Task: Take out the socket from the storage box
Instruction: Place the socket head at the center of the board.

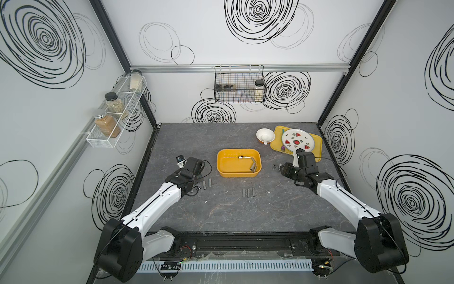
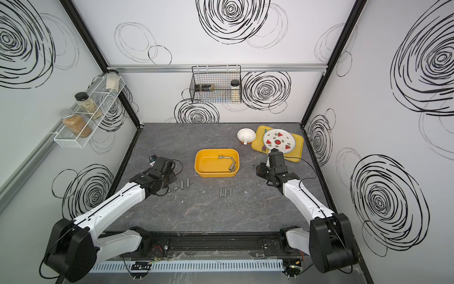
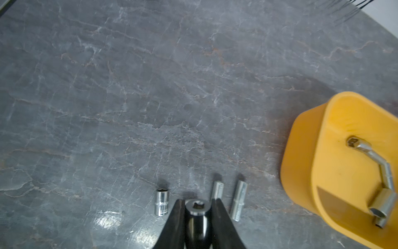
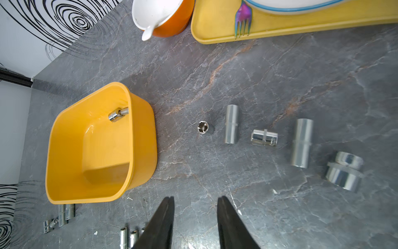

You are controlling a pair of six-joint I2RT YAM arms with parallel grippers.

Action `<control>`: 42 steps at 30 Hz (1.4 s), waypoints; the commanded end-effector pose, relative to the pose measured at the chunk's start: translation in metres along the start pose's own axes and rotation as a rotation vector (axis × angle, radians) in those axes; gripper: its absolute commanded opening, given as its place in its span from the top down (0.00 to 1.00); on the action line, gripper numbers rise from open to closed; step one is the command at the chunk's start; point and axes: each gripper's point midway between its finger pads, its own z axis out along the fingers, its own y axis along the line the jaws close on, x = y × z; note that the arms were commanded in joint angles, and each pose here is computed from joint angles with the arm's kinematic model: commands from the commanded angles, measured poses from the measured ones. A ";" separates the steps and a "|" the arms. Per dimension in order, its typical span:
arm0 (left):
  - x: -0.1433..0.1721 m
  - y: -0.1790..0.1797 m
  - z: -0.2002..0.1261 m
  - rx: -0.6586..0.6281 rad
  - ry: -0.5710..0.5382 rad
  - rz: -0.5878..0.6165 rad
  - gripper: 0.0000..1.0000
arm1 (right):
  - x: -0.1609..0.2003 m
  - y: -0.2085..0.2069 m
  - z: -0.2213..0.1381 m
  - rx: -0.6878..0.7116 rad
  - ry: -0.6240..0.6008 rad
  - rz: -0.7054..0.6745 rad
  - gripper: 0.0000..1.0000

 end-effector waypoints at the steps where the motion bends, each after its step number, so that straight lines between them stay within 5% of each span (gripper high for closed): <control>1: 0.008 0.028 0.010 -0.064 0.012 -0.080 0.78 | -0.007 0.009 -0.002 -0.021 -0.010 -0.019 0.62; 16: 0.037 0.070 0.040 -0.151 0.073 -0.151 0.78 | -0.001 0.007 0.004 -0.020 0.013 -0.017 0.62; 42: 0.041 0.070 0.045 -0.142 0.090 -0.121 0.66 | 0.004 0.009 0.007 -0.035 0.039 -0.017 0.62</control>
